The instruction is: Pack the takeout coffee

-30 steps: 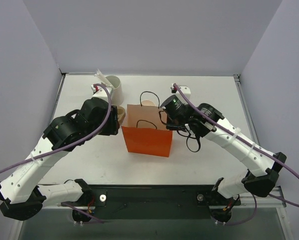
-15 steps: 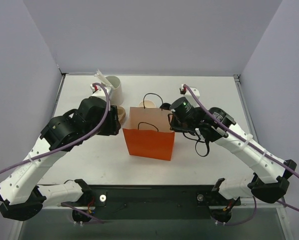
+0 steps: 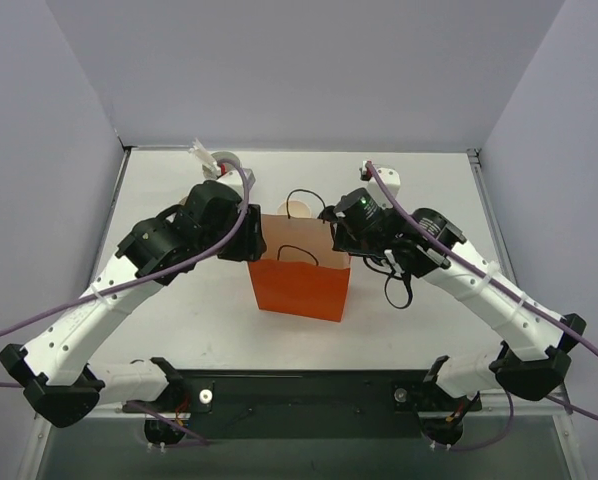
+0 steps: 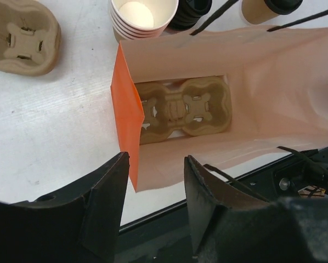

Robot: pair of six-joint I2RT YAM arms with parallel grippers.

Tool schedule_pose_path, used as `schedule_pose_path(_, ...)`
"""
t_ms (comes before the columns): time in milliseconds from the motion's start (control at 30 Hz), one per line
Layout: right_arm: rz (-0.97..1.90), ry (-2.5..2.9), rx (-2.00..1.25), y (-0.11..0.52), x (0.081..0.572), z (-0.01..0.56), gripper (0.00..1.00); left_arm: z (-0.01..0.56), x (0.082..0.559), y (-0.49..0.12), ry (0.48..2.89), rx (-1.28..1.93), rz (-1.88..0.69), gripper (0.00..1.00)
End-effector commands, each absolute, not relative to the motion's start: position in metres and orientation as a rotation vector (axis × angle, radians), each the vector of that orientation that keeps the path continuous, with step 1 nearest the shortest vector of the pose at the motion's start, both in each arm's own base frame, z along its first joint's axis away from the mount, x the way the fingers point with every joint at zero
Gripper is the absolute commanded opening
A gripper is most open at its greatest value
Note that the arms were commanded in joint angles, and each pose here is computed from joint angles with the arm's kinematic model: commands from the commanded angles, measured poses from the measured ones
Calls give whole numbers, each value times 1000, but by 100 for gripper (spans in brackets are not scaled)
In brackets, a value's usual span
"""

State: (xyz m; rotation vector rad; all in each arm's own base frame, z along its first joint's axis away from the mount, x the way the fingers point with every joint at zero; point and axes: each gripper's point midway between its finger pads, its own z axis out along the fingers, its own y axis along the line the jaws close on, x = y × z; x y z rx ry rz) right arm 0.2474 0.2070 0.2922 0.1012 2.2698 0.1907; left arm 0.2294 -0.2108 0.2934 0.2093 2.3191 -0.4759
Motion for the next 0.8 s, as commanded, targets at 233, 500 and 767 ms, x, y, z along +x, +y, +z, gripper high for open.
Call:
schedule_pose_path(233, 9, 2337, 58, 196, 264, 263, 0, 303, 255, -220, 2247, 256, -437, 6)
schedule_pose_path(500, 171, 2306, 91, 199, 247, 301, 0, 349, 227, -203, 2219, 125, -550, 0)
schedule_pose_path(767, 65, 2371, 48, 192, 246, 247, 0, 250, 210, -211, 2411, 107, -574, 0)
